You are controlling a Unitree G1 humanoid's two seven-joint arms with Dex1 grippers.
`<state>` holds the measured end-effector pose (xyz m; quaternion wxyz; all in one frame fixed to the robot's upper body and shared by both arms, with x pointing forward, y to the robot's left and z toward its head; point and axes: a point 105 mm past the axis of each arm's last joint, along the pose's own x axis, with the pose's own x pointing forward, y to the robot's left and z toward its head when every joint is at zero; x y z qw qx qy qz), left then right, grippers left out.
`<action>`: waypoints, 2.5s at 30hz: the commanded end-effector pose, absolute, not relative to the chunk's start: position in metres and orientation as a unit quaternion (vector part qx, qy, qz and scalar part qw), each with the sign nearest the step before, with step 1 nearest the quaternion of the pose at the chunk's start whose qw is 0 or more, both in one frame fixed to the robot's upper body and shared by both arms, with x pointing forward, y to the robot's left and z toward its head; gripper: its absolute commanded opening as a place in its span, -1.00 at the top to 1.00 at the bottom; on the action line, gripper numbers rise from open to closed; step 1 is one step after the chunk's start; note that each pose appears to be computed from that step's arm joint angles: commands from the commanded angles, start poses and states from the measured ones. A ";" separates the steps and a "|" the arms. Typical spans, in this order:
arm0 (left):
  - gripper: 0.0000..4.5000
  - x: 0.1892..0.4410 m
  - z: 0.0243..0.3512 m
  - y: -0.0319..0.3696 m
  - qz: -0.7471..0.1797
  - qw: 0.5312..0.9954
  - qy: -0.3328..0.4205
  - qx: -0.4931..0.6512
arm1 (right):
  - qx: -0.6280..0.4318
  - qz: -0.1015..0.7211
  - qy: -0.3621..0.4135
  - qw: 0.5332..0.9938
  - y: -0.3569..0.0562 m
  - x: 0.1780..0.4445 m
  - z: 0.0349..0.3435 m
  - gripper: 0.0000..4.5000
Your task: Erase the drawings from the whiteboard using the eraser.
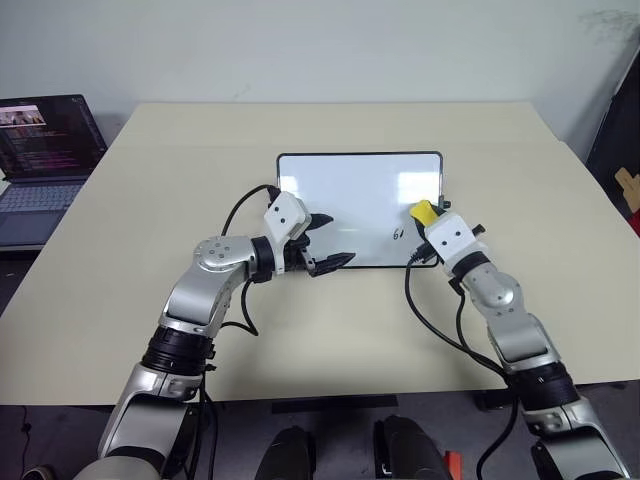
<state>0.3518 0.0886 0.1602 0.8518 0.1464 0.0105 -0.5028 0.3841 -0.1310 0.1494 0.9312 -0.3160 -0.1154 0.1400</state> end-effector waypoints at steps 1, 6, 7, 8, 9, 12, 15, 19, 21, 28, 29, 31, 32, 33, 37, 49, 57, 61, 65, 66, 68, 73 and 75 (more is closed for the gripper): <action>-1.00 0.352 0.173 0.091 -0.501 0.851 -0.013 0.158 | -0.325 0.179 -0.098 0.923 -0.115 0.382 0.124 0.49; -1.00 0.352 0.172 0.096 -0.493 0.856 -0.010 0.156 | -0.339 0.239 -0.051 0.909 -0.096 0.370 0.083 0.49; -1.00 0.352 0.172 0.097 -0.491 0.858 -0.010 0.154 | -0.341 0.247 -0.040 0.906 -0.093 0.367 0.075 0.49; -1.00 0.353 0.172 0.097 -0.489 0.859 -0.009 0.152 | -0.343 0.252 -0.032 0.904 -0.090 0.366 0.069 0.49; -1.00 0.353 0.173 0.098 -0.486 0.861 -0.009 0.151 | -0.346 0.259 -0.025 0.901 -0.087 0.364 0.063 0.49; -1.00 0.353 0.173 0.101 -0.482 0.864 -0.008 0.149 | -0.347 0.267 -0.021 0.899 -0.081 0.362 0.058 0.49; -1.00 0.356 0.172 0.110 -0.468 0.871 -0.002 0.149 | -0.333 0.234 -0.093 0.909 -0.081 0.369 0.094 0.49; -1.00 0.364 0.168 0.129 -0.434 0.887 0.013 0.158 | -0.303 0.194 -0.217 0.907 -0.082 0.368 0.153 0.49; -1.00 0.365 0.167 0.136 -0.428 0.889 0.020 0.161 | -0.306 0.177 -0.240 0.904 -0.086 0.369 0.165 0.49; -1.00 0.349 0.155 0.142 -0.469 0.863 0.053 0.180 | -0.348 0.119 -0.193 0.910 -0.114 0.395 0.153 0.49; -1.00 0.348 0.156 0.140 -0.472 0.862 0.052 0.179 | -0.350 0.124 -0.180 0.911 -0.114 0.398 0.146 0.49; -1.00 0.347 0.159 0.136 -0.476 0.861 0.044 0.174 | -0.353 0.143 -0.154 0.912 -0.111 0.400 0.130 0.49; -1.00 0.347 0.160 0.133 -0.479 0.860 0.040 0.172 | -0.352 0.154 -0.145 0.912 -0.108 0.399 0.123 0.49; -1.00 0.345 0.161 0.130 -0.483 0.858 0.037 0.170 | -0.351 0.167 -0.134 0.912 -0.104 0.398 0.115 0.49; -1.00 0.342 0.169 0.120 -0.493 0.855 0.020 0.161 | -0.347 0.204 -0.076 0.912 -0.097 0.388 0.077 0.49; -1.00 0.347 0.171 0.103 -0.516 0.841 0.018 0.159 | -0.334 0.236 0.046 0.911 -0.111 0.369 0.039 0.49; -1.00 0.351 0.167 0.110 -0.512 0.842 0.028 0.166 | -0.320 0.265 0.069 0.907 -0.102 0.356 0.053 0.49; -1.00 0.354 0.164 0.126 -0.493 0.853 0.039 0.165 | -0.314 0.266 -0.002 0.911 -0.090 0.357 0.098 0.49; -1.00 0.352 0.160 0.135 -0.488 0.855 0.048 0.170 | -0.303 0.240 -0.069 0.920 -0.086 0.364 0.144 0.49; -1.00 0.351 0.160 0.136 -0.488 0.855 0.048 0.170 | -0.301 0.233 -0.076 0.922 -0.086 0.365 0.150 0.49; -1.00 0.350 0.161 0.134 -0.489 0.852 0.041 0.179 | -0.295 0.210 -0.089 0.928 -0.089 0.371 0.158 0.49; -1.00 0.345 0.163 0.125 -0.503 0.846 0.033 0.172 | -0.302 0.151 -0.090 0.937 -0.098 0.391 0.163 0.49; -1.00 0.344 0.162 0.123 -0.507 0.844 0.035 0.173 | -0.317 0.145 -0.080 0.934 -0.101 0.396 0.156 0.49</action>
